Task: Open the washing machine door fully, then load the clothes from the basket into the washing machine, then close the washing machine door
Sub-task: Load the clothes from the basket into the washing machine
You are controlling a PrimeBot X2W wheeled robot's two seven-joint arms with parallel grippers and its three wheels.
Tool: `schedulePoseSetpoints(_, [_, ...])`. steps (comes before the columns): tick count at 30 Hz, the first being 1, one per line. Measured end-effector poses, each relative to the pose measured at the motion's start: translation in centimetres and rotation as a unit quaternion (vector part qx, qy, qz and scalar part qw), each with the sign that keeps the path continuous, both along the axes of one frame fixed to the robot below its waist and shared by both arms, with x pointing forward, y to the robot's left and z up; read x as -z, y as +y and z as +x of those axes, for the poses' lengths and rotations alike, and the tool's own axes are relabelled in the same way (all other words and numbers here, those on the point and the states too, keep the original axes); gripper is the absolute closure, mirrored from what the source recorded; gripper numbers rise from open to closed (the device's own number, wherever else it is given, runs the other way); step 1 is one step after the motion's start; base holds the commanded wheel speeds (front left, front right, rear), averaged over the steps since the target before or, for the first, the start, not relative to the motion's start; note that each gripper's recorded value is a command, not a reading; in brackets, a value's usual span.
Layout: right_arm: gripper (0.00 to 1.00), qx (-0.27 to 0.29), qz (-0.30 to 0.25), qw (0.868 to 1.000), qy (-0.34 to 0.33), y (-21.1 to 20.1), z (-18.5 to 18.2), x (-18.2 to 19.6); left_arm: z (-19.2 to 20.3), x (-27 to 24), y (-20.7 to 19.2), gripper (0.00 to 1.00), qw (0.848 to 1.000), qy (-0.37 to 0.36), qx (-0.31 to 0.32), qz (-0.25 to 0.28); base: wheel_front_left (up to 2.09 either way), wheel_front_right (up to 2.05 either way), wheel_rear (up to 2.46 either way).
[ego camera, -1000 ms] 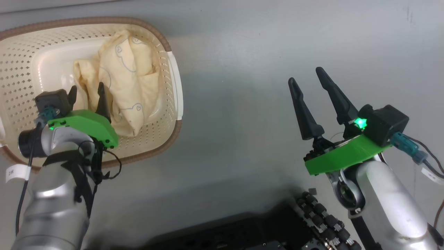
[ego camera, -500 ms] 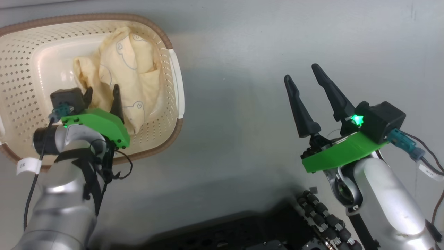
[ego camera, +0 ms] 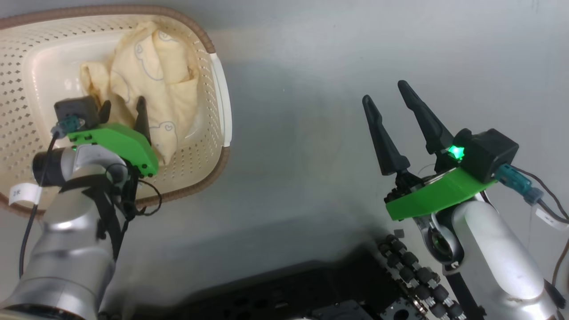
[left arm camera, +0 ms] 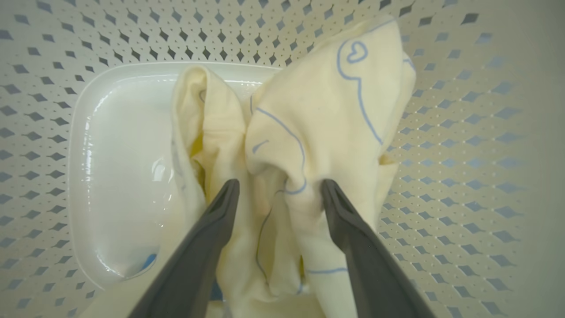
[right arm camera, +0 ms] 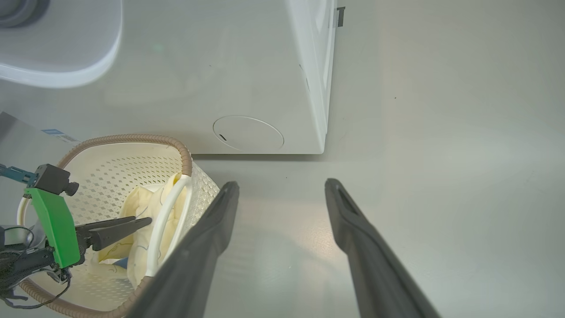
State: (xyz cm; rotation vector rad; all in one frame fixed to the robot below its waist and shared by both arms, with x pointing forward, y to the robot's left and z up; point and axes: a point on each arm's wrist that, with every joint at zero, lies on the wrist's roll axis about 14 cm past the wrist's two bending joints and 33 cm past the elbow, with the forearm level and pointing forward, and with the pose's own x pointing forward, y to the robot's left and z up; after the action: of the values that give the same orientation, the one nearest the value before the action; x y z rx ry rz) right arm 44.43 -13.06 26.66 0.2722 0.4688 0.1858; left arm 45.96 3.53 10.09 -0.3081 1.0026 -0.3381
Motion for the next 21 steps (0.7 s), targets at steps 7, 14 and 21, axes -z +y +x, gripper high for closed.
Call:
schedulePoseSetpoints(7, [0.0, 0.0, -0.002, 1.0, 0.012, -0.1, -0.2, 1.2, 0.1, 1.9, 0.9, 0.0, 1.0, 0.025, -0.013, 0.013, 0.0, 0.0, 0.0])
schedulePoseSetpoints(14, [0.0, 0.0, -0.002, 1.0, 0.021, -0.1, -0.4, 2.0, 0.8, 2.8, 1.6, 0.0, 0.998, 0.042, -0.051, 0.01, 0.0, 0.0, 0.0])
schedulePoseSetpoints(21, [0.0, 0.0, -0.002, 1.0, 0.022, -0.1, -0.5, 2.1, 0.4, 3.5, 1.3, 0.0, 0.997, 0.068, -0.025, 0.018, 0.0, 0.0, 0.0])
